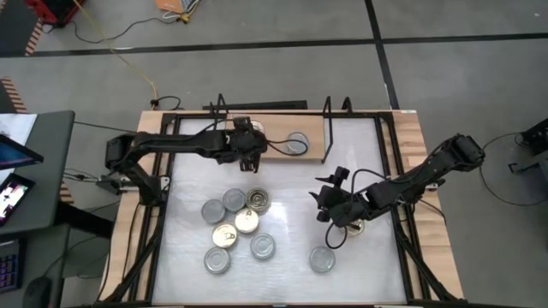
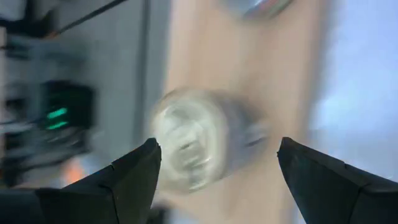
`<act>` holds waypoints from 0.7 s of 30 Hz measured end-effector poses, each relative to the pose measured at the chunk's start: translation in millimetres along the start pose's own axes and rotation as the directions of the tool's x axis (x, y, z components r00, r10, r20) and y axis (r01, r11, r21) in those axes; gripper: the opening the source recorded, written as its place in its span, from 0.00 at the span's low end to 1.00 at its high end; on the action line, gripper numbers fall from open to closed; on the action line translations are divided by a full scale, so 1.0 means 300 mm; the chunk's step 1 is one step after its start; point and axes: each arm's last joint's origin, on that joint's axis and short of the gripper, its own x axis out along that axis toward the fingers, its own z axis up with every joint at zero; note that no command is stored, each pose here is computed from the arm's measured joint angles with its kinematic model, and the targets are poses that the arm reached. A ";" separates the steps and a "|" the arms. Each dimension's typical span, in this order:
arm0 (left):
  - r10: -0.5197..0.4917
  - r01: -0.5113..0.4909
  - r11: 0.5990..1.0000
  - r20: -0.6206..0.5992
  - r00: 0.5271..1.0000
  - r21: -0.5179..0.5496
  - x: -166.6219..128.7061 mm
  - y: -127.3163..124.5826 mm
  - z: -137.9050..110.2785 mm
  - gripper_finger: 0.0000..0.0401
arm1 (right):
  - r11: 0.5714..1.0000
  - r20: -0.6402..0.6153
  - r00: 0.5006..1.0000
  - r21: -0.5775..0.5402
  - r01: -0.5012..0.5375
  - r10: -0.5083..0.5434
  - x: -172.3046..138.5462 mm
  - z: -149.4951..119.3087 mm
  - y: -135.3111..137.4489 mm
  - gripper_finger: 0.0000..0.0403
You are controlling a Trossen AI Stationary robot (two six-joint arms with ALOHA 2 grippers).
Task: Stack canned seafood by type on shelf
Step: Stack the blue-pink tuna can on top of the other blue-pink tuna can on the shelf
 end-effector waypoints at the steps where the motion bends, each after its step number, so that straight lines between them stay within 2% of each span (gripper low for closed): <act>1: -0.064 0.065 0.997 0.037 0.997 -0.029 -0.019 -0.017 0.008 0.78 | 1.000 -0.004 1.000 0.001 0.000 0.000 0.000 -0.002 0.000 0.66; 5: -0.266 0.274 0.959 0.115 0.957 -0.069 -0.084 -0.111 0.032 0.78 | 1.000 -0.004 1.000 0.002 -0.006 0.006 -0.005 -0.004 0.004 0.66; 11: -0.478 0.479 0.878 0.065 0.876 0.009 -0.175 -0.284 0.018 0.78 | 0.999 0.011 0.999 -0.014 -0.039 0.039 -0.029 -0.007 0.024 0.66; 14: -0.499 0.497 0.867 0.070 0.864 0.049 -0.200 -0.358 0.000 0.78 | 0.999 0.018 0.999 -0.014 -0.050 0.051 -0.037 -0.007 0.031 0.66; 18: -0.402 0.400 0.916 0.141 0.905 0.041 -0.174 -0.401 -0.014 0.78 | 0.997 0.039 0.996 0.014 -0.075 0.074 -0.036 0.005 0.035 0.66; 21: -0.379 0.385 0.923 0.175 0.909 -0.002 -0.127 -0.390 -0.021 0.78 | 0.991 0.047 0.991 0.034 -0.126 0.124 -0.033 0.015 0.038 0.66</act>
